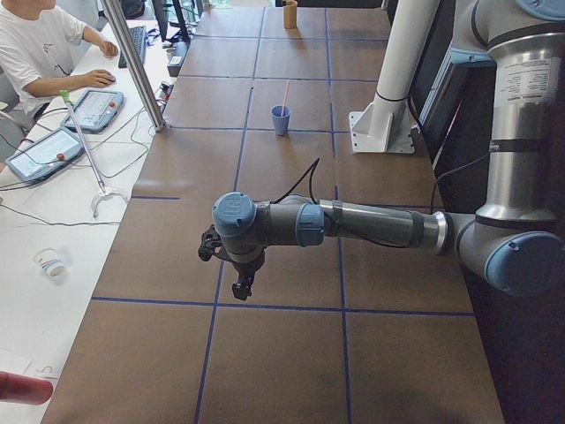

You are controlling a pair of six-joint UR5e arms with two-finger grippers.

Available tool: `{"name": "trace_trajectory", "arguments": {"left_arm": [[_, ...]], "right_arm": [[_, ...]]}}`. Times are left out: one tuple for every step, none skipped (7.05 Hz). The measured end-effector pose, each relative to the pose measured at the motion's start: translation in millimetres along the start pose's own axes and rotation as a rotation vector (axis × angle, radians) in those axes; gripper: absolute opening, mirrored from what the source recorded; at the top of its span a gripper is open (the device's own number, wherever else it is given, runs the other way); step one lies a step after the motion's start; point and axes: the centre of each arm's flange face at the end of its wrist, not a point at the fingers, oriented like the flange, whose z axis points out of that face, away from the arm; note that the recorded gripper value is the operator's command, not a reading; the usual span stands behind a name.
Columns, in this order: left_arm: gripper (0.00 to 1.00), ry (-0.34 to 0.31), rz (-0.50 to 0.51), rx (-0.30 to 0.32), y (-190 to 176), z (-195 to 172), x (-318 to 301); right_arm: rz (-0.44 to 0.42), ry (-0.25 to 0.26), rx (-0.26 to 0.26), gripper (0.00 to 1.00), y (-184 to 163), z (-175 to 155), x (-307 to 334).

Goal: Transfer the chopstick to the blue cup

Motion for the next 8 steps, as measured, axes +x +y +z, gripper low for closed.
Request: {"name": "trace_trajectory", "arguments": {"left_arm": [[1.00,0.004,-0.037,-0.012,1,-3,3],[1.00,0.004,-0.082,-0.011,3,-8,9],[1.00,0.000,-0.120,-0.006,3,-10,12],[1.00,-0.005,-0.144,-0.002,3,-8,9],[1.00,-0.007,-0.160,-0.004,6,-2,3],[1.00,-0.008,-0.173,-0.010,7,3,-2],[1.00,-0.015,-0.174,-0.008,5,3,-3],[1.00,-0.021,-0.168,-0.003,3,1,-1]], "right_arm": [[0.023,0.002,-0.009,1.00,-1,-7,-8],[0.045,0.005,-0.021,1.00,-2,-12,-17],[0.051,0.010,-0.023,1.00,-2,-16,-23],[0.048,0.015,-0.018,1.00,0,-23,-30],[0.047,0.019,-0.016,1.00,1,-30,-37],[0.050,0.022,-0.016,1.00,3,-38,-43],[0.052,0.024,-0.014,1.00,6,-44,-48],[0.059,0.024,-0.019,1.00,9,-45,-48]]}}
